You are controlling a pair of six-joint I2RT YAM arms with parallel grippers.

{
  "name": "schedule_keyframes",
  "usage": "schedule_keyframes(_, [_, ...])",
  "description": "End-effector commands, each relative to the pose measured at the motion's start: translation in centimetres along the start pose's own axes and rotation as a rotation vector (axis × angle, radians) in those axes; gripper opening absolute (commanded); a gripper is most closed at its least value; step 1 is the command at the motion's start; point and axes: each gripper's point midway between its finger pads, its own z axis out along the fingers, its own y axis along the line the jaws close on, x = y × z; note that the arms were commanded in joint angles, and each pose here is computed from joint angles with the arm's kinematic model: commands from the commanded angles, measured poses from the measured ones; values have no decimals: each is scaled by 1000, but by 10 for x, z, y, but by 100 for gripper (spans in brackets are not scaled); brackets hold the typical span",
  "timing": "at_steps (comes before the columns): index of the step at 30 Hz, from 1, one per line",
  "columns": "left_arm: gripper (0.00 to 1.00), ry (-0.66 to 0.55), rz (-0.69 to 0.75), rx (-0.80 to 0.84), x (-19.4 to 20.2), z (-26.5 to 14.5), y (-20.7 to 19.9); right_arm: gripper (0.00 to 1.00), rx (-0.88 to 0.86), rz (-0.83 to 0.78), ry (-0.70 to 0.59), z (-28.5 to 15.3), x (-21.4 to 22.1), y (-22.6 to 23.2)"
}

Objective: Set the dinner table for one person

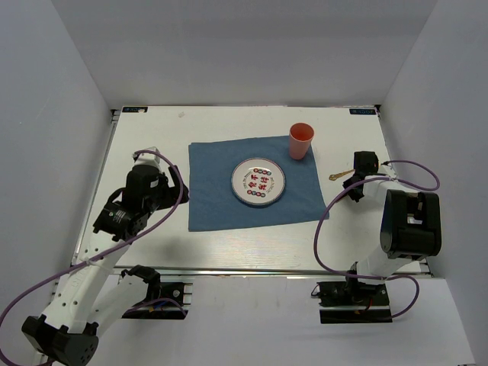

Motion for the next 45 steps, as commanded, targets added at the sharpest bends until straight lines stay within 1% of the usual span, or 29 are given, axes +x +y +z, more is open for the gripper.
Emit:
schedule_keyframes(1, [98,-25,-7,-4,-3,-2,1,0,160,-92,206,2,59,-56])
schedule_keyframes(6, [98,-12,-4,-14,-2,1,2,0,168,-107,259,-1,64,-54])
schedule_keyframes(8, [98,-6,-2,-15,-1,2,2,0,194,-124,310,-2,72,-57])
schedule_keyframes(10, [98,-6,-2,-15,-1,2,1,0,208,-131,320,-3,67,-53])
schedule_keyframes(11, [98,-5,-4,-14,-1,2,1,0,242,-144,340,-5,71,-59])
schedule_keyframes(12, [98,-10,-3,-13,-2,1,1,0,241,-149,340,-6,70,-58])
schedule_keyframes(13, [98,-14,-4,-11,-3,0,1,7,238,-147,352,-6,72,-59])
schedule_keyframes(15, [98,-16,-5,-10,-3,-1,1,8,252,-160,373,-7,76,-63])
schedule_keyframes(16, [98,-25,-7,-11,-4,-3,2,14,262,-162,371,-6,75,-65])
schedule_keyframes(18, [98,-34,-11,-11,-6,-5,2,17,274,-178,397,-6,80,-69])
schedule_keyframes(19, [98,-42,-13,-7,-7,-6,2,24,269,-181,411,-6,82,-68])
schedule_keyframes(20, [98,-44,-14,-6,-7,-7,2,27,286,-182,423,-6,85,-72])
schedule_keyframes(22, [98,-44,-14,-2,-7,-7,2,39,295,-187,455,-7,92,-75])
schedule_keyframes(24, [98,-48,-14,-2,-8,-8,2,44,300,-186,464,-7,95,-77])
schedule_keyframes(25, [98,-46,-13,-3,-8,-7,2,44,308,-187,470,-7,97,-80])
schedule_keyframes(26, [98,-45,-13,0,-7,-8,2,42,313,-185,472,-6,98,-82])
schedule_keyframes(29, [98,-43,-9,4,-7,-7,1,43,340,-195,477,-7,97,-85])
schedule_keyframes(33, [98,-35,-7,0,-7,-4,2,41,387,-210,502,-10,101,-96])
schedule_keyframes(37, [98,-24,-5,-14,-7,-2,4,39,448,-233,563,-21,107,-106])
schedule_keyframes(41, [98,-29,-7,-15,-7,-3,5,37,483,-249,551,-27,98,-106])
schedule_keyframes(42, [98,-39,-11,-15,-9,-5,5,36,497,-261,527,-26,91,-106])
schedule_keyframes(45, [98,-50,-12,-10,-9,-8,4,35,571,-296,513,-31,82,-116])
